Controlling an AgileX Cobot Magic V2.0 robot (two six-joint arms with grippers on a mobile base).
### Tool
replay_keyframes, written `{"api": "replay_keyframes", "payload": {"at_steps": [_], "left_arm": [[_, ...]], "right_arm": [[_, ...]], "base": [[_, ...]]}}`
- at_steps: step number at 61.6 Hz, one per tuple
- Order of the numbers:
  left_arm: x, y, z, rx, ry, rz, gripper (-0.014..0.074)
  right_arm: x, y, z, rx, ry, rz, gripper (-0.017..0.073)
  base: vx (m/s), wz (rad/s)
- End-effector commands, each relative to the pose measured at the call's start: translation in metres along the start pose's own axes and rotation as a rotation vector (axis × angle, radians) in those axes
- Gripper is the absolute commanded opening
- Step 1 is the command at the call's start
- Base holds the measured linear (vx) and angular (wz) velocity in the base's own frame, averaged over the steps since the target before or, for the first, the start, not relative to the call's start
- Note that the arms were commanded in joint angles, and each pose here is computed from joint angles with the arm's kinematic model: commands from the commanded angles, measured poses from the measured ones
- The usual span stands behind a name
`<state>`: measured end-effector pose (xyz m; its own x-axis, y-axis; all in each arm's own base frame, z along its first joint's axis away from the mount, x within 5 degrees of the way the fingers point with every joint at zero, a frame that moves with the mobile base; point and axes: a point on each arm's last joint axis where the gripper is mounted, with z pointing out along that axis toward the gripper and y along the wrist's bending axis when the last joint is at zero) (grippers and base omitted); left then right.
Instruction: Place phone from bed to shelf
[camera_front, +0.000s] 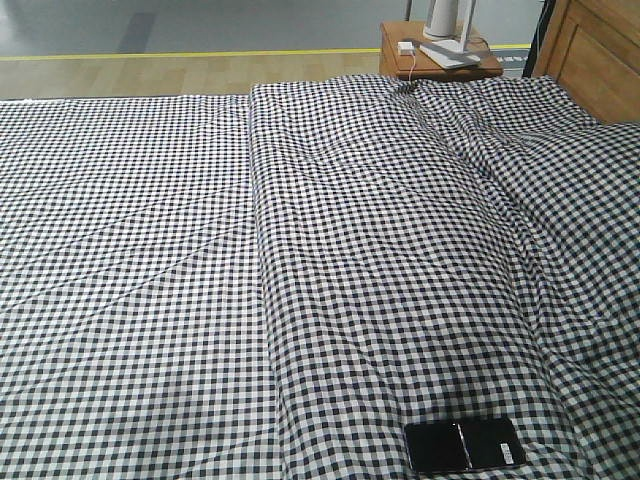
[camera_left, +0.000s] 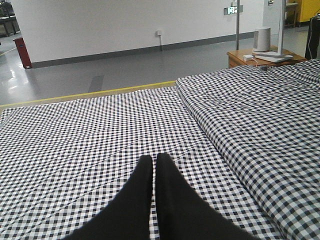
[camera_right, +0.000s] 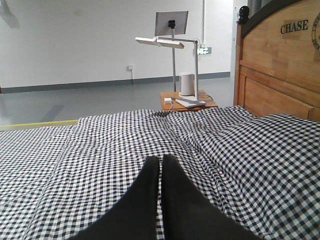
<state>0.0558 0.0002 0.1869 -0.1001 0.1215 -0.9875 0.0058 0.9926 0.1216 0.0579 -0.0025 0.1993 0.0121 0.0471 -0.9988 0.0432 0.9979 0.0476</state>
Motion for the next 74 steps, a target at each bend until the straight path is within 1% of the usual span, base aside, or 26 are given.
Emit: {"api": "replay_keyframes", "payload": {"at_steps": [1,74], "left_arm": [[-0.0147,0.0019,-0.0024,-0.014,-0.103,-0.015,0.0001],[-0.0147,0.0019,-0.0024,-0.014,-0.103,-0.015,0.0001]], "right_arm": [[-0.0047,-0.0003,0.0009,0.006,-0.058,-0.024,-0.0010],[-0.0061,-0.0002,0.0008,0.005,-0.074,-0.024,-0.0010]], "base": [[0.00,0.00],[0.00,0.00]]}}
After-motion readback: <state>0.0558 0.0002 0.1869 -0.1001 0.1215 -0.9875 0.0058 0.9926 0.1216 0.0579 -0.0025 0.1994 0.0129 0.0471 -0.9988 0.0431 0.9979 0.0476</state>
